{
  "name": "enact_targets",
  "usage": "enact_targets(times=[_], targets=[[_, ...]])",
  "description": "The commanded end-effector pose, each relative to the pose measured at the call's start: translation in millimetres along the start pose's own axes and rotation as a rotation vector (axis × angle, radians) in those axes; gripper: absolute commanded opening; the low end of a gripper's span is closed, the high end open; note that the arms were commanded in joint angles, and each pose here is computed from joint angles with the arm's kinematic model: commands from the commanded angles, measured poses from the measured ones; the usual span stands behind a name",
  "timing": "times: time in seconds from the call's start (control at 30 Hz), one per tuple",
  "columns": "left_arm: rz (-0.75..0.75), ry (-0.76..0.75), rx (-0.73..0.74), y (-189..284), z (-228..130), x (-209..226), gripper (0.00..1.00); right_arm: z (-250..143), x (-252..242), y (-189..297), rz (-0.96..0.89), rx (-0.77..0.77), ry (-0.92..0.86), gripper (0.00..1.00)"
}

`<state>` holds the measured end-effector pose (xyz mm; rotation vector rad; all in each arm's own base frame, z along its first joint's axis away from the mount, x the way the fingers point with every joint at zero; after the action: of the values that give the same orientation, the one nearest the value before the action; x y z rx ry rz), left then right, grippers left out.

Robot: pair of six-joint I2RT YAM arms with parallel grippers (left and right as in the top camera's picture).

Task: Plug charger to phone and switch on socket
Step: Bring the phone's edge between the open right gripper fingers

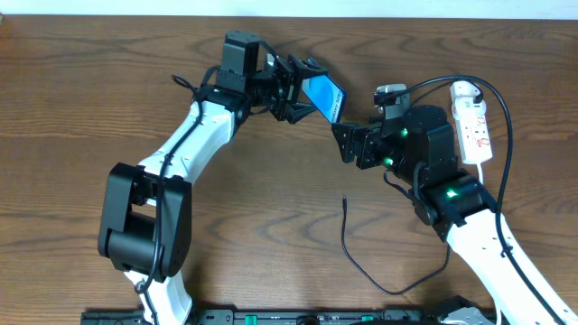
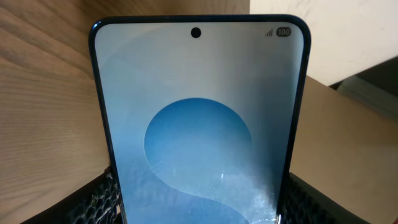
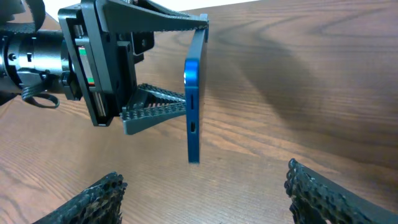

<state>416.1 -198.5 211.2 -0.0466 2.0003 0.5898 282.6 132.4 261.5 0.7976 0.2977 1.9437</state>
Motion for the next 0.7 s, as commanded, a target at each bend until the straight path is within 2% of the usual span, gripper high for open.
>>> enact_targets(times=[0.0,0.27,0.67], targets=[[-0.049,-0.093,-0.003,8,-17,-25,0.07,7,4,1,0.000,-0.020,-0.017,0.80],[-0.057,-0.115,0.024,-2,-28,-28,0.07,9,-2,1,-0.068,-0.046,-0.044,0.75],[-0.057,-0.129,0.049,-16,-44,-30,0.07,1,-8,-15,-0.089,0.003,-0.074,0.74]])
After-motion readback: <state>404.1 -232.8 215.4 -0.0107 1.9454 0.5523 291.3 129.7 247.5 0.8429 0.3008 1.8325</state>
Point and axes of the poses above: each gripper's point midway between its finger pads, its own y axis back along the fingers, its own x axis along the line the jaws close on, z = x × y, the point moved 9 cm from there along y, back along the fingers, and after that the axes turned 2 degrees about -y, right-handed, at the moved point
